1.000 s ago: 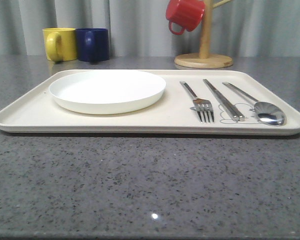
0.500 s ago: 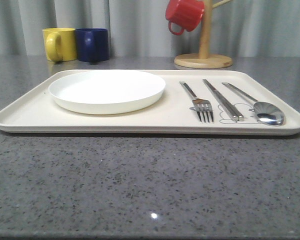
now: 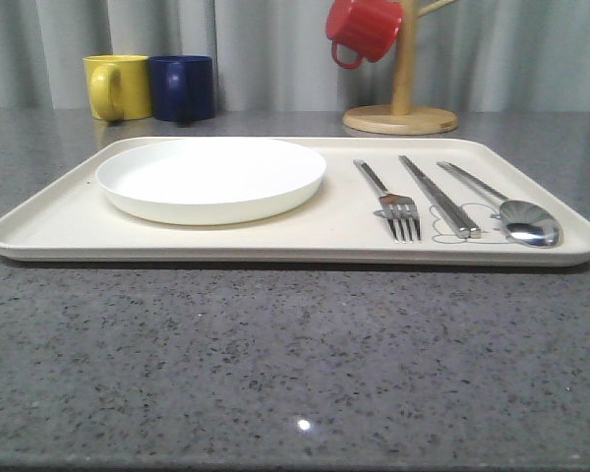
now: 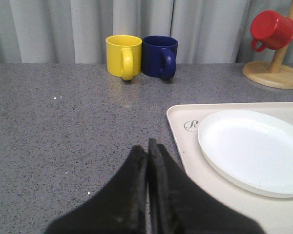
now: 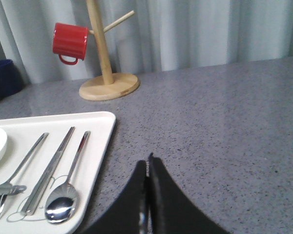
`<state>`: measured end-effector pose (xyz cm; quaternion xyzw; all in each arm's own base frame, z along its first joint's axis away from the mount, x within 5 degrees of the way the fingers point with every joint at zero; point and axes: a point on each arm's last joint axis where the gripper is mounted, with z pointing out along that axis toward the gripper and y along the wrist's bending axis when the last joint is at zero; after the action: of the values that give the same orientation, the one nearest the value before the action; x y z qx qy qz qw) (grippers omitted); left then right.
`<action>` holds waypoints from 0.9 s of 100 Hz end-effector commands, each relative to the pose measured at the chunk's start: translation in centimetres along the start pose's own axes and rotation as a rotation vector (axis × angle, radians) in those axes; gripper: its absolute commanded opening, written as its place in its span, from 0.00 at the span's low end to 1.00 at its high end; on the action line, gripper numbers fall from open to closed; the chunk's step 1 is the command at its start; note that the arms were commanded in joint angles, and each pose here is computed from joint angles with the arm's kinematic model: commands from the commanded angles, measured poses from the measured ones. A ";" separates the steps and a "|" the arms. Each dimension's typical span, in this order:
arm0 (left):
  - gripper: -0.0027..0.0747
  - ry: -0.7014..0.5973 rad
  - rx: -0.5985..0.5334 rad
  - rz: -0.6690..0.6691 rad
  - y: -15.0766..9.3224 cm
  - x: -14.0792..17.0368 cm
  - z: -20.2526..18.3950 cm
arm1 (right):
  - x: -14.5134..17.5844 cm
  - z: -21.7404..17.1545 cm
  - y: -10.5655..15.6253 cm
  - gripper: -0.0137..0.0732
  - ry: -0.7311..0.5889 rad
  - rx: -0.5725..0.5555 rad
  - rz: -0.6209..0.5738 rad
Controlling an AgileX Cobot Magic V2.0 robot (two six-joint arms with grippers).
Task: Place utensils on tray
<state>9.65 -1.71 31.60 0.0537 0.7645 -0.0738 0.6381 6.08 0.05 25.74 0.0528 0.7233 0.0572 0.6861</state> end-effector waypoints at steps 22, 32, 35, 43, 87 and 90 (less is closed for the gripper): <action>0.01 -0.098 -0.021 -0.018 0.2 -1.6 -0.3 | 1.2 -0.8 -0.2 0.08 -0.269 -0.019 -0.131; 0.01 -0.098 -0.021 -0.018 0.2 -1.6 -0.3 | 2.1 -1.0 -0.3 0.08 -0.287 -0.022 -0.130; 0.01 -0.098 -0.021 -0.018 0.2 -1.6 -0.3 | 2.3 -1.0 -0.3 0.08 -0.287 -0.023 -0.127; 0.01 -0.098 -0.021 -0.018 0.2 -1.6 -0.3 | 3.2 -0.8 -0.5 0.08 -0.273 -0.024 -0.107; 0.01 -0.098 -0.021 -0.018 0.2 -1.6 -0.3 | 3.8 -0.6 -0.6 0.08 -0.245 -0.022 -0.046; 0.01 -0.098 -0.021 -0.018 0.2 -1.6 -0.3 | 3.8 -0.6 -0.6 0.08 -0.245 -0.022 -0.046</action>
<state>9.65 -1.71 31.60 0.0537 0.7645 -0.0738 0.6381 5.67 0.01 20.43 0.0403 0.6812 0.0442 0.7296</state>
